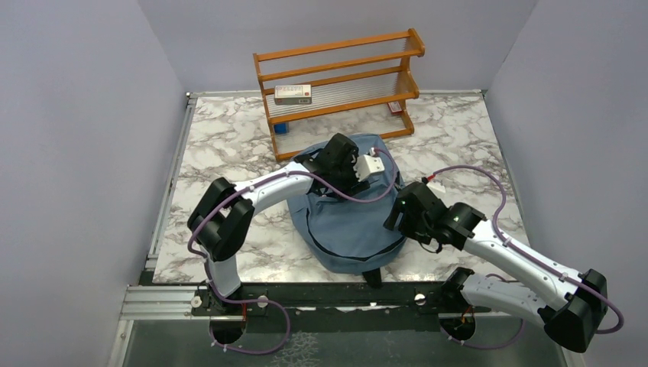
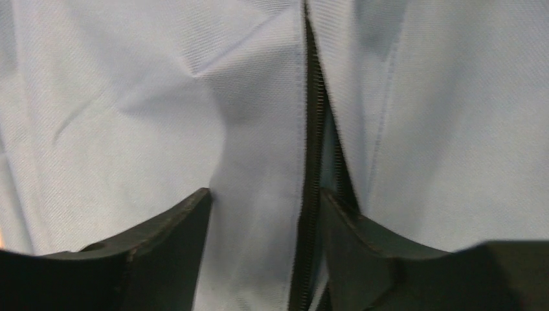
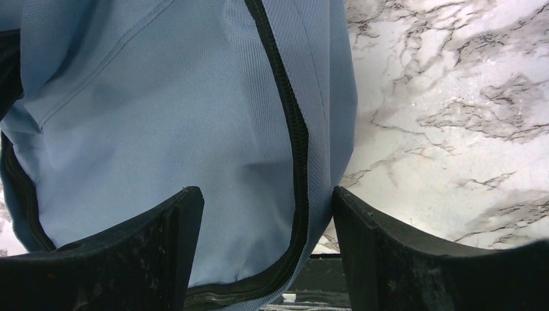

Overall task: Pack the student bag
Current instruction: Adjust the student bag at the center of the board.

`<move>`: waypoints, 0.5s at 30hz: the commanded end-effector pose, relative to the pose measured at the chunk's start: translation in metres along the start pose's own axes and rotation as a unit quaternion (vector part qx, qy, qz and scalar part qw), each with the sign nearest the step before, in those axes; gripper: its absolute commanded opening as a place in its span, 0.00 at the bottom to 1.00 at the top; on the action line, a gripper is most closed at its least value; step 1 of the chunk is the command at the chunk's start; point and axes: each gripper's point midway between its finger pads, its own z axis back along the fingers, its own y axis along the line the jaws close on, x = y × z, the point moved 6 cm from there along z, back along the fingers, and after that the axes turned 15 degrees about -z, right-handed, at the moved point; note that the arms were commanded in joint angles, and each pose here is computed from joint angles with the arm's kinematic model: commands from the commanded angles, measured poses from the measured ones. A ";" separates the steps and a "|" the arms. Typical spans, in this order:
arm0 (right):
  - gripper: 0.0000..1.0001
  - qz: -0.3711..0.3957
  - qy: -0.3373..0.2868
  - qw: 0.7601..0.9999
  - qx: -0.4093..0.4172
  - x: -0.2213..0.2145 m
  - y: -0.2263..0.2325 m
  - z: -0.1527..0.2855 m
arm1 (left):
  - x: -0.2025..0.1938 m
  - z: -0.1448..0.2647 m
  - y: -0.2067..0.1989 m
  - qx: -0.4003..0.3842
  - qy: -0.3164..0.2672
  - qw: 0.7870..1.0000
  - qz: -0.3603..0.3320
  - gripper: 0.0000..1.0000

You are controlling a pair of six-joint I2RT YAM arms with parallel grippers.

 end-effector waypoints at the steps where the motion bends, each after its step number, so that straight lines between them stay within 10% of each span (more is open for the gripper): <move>1: 0.76 0.002 0.001 1.000 0.004 -0.001 0.000 -0.002 | 0.002 -0.001 0.027 0.067 0.031 0.997 0.008 0.55; 15: 0.78 -0.065 -0.032 0.997 -0.011 0.006 -0.015 0.013 | 0.029 0.029 0.051 0.130 0.003 0.991 0.022 0.15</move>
